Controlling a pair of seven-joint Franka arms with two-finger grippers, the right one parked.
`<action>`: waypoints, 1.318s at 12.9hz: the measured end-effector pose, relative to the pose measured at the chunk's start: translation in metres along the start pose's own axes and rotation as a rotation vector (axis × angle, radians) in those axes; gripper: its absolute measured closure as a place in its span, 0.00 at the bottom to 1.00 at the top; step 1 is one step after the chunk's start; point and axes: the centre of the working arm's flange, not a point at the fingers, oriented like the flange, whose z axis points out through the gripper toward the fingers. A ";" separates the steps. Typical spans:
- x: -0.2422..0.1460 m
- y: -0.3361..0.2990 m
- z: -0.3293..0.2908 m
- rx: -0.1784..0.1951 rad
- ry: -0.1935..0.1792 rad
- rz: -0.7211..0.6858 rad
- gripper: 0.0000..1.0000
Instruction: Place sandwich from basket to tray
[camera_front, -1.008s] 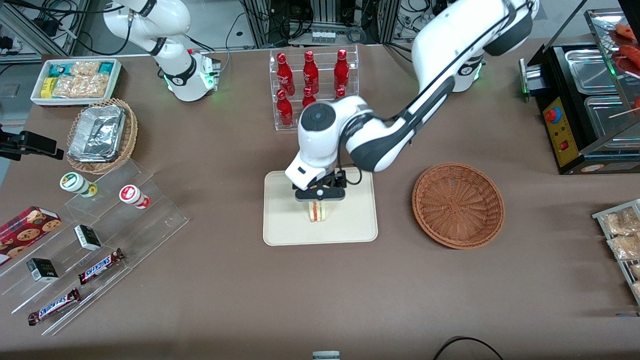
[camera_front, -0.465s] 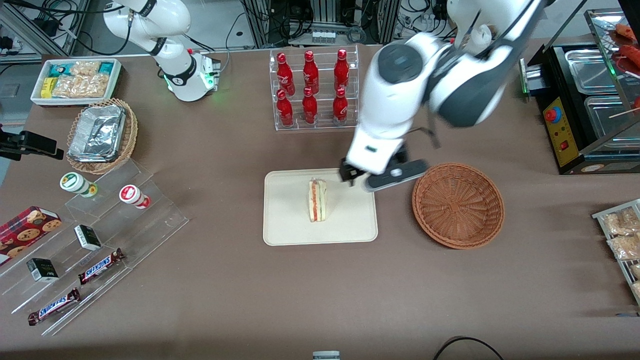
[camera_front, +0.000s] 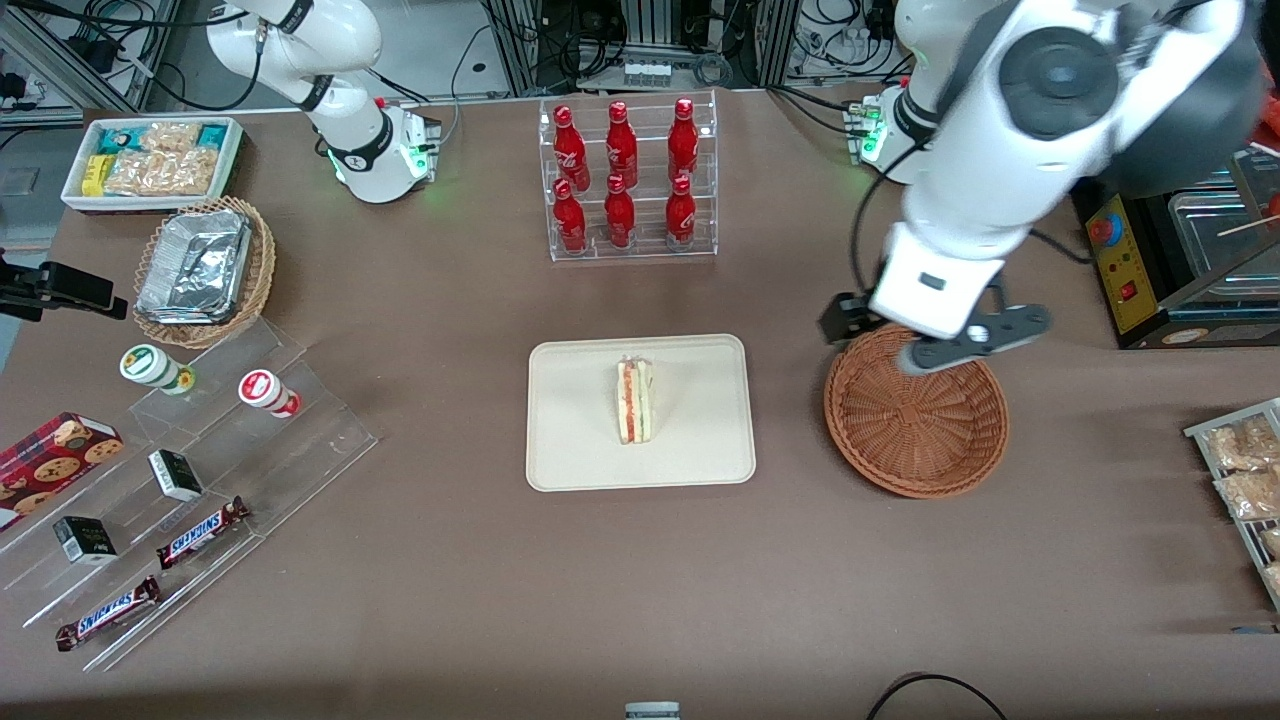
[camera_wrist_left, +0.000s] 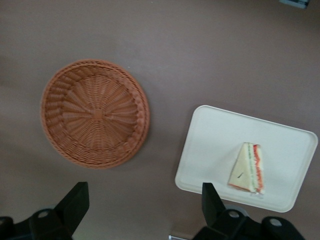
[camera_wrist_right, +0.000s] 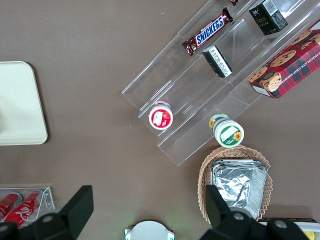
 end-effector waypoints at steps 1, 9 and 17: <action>0.004 -0.013 -0.004 0.011 -0.005 0.020 0.00; 0.037 -0.153 -0.036 0.015 -0.047 0.241 0.00; 0.045 -0.217 -0.035 0.014 -0.064 0.279 0.00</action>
